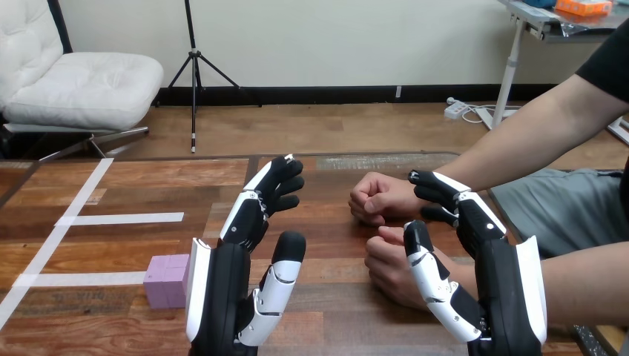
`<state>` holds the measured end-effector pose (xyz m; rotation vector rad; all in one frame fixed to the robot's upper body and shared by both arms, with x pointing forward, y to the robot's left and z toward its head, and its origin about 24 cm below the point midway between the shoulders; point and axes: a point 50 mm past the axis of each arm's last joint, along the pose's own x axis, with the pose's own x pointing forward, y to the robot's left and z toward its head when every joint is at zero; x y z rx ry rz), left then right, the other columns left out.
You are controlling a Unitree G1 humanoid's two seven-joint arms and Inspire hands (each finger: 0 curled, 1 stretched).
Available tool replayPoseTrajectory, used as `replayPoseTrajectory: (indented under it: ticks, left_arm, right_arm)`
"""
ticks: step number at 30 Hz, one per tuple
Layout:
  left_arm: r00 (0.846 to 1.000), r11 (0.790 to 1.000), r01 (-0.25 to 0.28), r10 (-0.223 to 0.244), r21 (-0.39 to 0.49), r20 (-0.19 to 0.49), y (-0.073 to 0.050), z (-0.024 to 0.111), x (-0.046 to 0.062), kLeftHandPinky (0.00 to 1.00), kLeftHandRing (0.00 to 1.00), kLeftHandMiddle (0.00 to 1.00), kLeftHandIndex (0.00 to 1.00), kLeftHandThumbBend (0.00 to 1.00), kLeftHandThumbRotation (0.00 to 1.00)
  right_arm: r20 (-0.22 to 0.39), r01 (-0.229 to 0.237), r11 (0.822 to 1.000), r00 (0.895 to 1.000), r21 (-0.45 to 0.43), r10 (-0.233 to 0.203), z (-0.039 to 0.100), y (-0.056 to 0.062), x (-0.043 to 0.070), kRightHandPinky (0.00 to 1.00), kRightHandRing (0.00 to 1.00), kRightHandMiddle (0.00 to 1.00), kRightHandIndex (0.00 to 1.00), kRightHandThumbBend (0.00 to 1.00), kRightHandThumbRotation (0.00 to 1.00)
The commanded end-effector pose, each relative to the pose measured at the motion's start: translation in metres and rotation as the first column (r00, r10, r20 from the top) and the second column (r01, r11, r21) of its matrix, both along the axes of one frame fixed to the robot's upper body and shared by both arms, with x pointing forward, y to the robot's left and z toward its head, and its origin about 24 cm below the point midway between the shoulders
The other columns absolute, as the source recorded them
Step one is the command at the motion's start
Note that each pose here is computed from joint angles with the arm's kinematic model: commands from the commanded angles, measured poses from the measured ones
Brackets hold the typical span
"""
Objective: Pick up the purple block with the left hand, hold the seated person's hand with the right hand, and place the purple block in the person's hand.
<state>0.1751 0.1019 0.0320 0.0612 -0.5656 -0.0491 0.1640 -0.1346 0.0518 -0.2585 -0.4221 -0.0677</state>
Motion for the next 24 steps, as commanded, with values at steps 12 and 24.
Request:
replayPoseTrajectory:
  ticks: [12,24]
  left_arm:
    - [1.0,0.999,-0.013,0.014,-0.032,0.004,-0.0031,0.0027,-0.0042,0.75,0.8,0.83,0.84,0.5,0.86]
    - [1.0,0.999,-0.014,0.014,-0.032,0.006,-0.0027,0.0026,-0.0038,0.75,0.8,0.83,0.84,0.5,0.86]
  right_arm:
    - [0.072,0.002,1.0,0.997,0.02,-0.004,0.0114,0.001,0.0092,0.72,0.79,0.81,0.75,0.31,0.5]
    - [0.075,0.004,1.0,0.997,0.021,-0.006,0.0116,0.0007,0.009,0.71,0.79,0.81,0.76,0.31,0.51]
